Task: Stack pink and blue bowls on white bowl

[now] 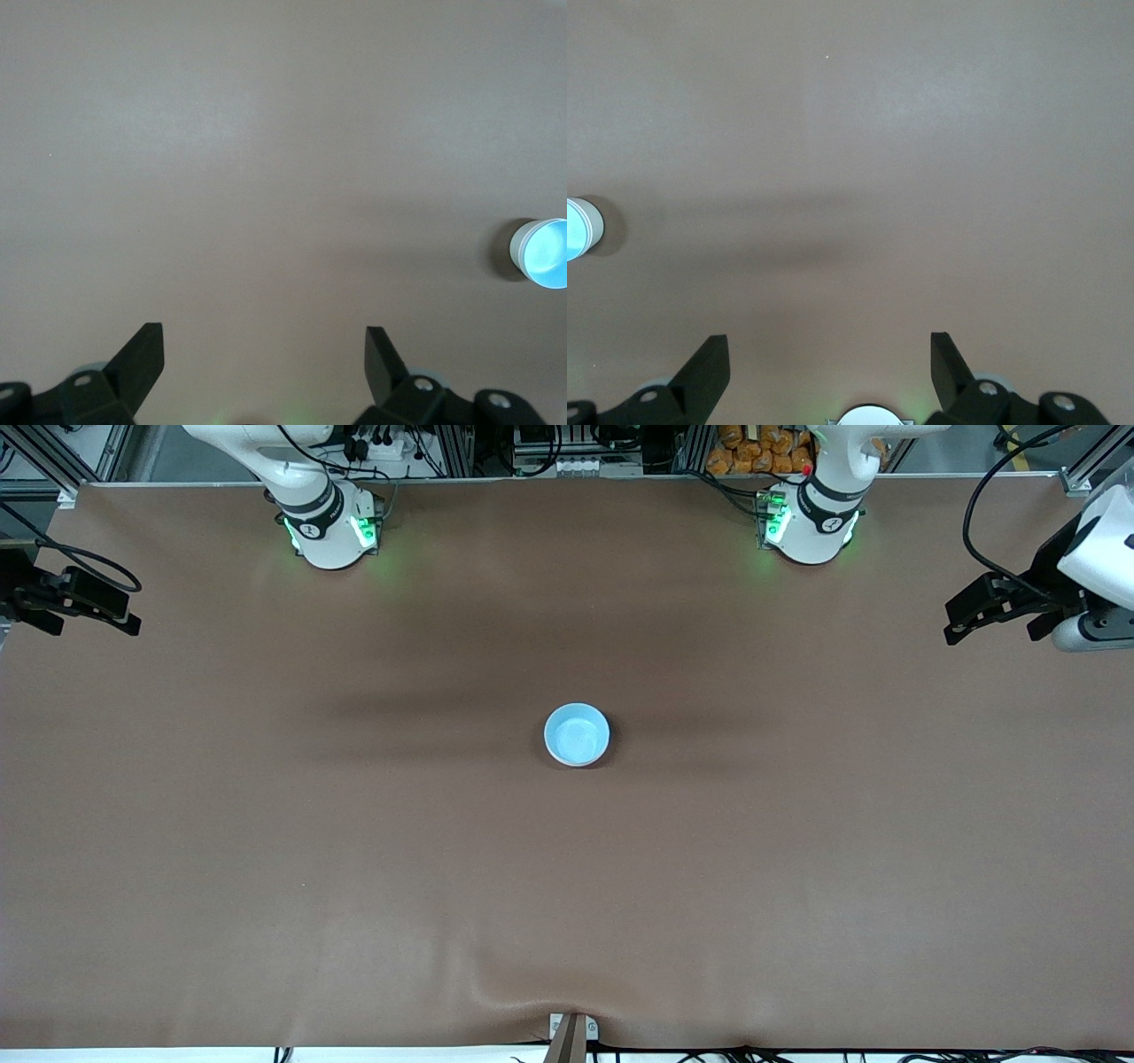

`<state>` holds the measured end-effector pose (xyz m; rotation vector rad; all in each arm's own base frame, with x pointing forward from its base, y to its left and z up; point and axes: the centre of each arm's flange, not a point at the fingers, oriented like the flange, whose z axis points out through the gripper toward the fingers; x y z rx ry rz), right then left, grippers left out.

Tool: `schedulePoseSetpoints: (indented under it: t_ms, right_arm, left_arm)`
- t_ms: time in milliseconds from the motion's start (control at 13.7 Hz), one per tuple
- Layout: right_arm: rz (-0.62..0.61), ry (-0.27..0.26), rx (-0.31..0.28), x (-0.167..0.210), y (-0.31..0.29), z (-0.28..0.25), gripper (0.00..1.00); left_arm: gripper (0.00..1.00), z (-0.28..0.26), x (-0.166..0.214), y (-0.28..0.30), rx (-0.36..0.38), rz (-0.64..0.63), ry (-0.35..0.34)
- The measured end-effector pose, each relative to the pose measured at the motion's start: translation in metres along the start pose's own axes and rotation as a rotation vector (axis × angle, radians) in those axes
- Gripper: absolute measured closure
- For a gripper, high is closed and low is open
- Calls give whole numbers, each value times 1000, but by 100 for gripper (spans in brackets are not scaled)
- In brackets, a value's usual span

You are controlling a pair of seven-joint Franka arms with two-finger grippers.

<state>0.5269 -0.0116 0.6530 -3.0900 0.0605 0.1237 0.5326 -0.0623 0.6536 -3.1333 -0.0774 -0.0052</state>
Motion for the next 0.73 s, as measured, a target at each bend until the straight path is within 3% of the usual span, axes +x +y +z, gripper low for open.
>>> schedulePoseSetpoints:
  t_ms: [731]
  right_arm:
    - [-2, -14, 3, 3, -1, 6, 0]
  left_arm:
    - [0, -1, 0, 1, 0, 2, 2]
